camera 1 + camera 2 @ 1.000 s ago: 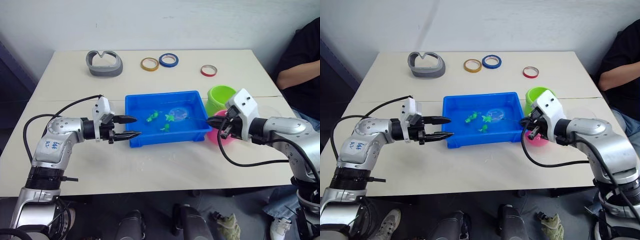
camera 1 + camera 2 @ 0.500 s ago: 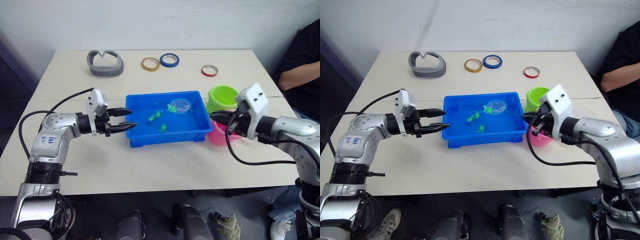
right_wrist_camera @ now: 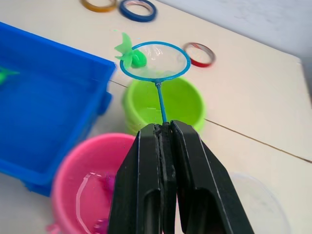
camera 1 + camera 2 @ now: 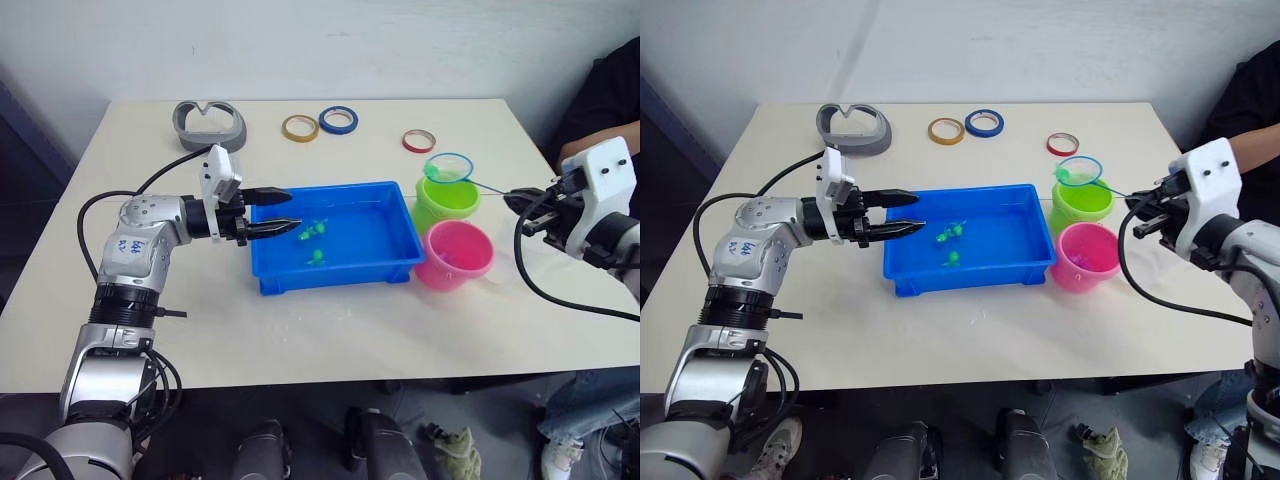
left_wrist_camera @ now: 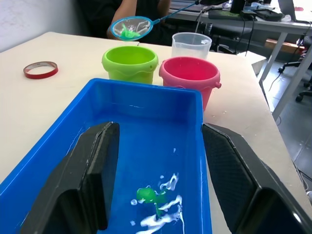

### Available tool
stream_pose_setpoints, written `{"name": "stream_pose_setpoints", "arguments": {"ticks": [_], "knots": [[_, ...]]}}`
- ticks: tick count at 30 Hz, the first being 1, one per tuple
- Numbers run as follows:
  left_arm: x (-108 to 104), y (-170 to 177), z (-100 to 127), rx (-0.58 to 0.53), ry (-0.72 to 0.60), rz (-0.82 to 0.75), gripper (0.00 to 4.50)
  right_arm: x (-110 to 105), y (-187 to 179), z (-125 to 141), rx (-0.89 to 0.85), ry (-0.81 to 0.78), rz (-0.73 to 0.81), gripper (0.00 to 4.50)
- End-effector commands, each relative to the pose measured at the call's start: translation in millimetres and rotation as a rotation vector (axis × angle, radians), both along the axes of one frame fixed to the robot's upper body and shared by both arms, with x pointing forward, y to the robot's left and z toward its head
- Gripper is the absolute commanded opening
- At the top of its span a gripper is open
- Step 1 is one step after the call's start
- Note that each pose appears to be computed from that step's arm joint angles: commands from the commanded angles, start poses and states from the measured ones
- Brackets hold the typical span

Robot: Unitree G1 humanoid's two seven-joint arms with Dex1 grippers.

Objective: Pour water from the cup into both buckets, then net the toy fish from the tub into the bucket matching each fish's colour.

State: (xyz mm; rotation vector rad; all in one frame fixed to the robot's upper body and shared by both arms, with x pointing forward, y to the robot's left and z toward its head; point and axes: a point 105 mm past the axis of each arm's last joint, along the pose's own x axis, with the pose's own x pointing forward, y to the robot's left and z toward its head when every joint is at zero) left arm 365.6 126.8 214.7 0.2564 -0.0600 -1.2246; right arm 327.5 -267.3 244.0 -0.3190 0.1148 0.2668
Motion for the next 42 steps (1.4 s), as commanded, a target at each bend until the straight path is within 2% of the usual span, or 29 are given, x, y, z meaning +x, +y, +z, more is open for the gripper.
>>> {"name": "stream_pose_setpoints", "arguments": {"ticks": [1,11,20,31,37,42], "knots": [[-1.5,-3.5,8.8,0.004,-0.048,-0.022,2.97,5.8,-14.5,7.2,-0.127,-0.056,-0.070,0.00],[-2.9,-1.1,5.2,0.014,-0.049,-0.022,2.97,20.4,-10.6,-7.3,-0.565,-0.097,-0.044,0.00],[-4.2,-2.8,2.9,0.011,-0.049,-0.028,2.97,18.7,-3.3,-4.2,-1.035,-0.194,0.024,0.00],[-5.9,-4.0,0.3,0.015,-0.051,-0.034,2.97,16.8,3.3,-0.5,-1.504,-0.334,0.109,0.00],[-6.5,-3.4,-1.6,0.025,-0.051,-0.037,2.97,16.5,1.9,-5.3,-1.641,-0.384,0.146,0.00],[-6.5,-2.6,-2.0,0.028,-0.052,-0.035,2.97,17.0,0.3,3.8,-1.585,-0.397,0.098,0.00]]}}
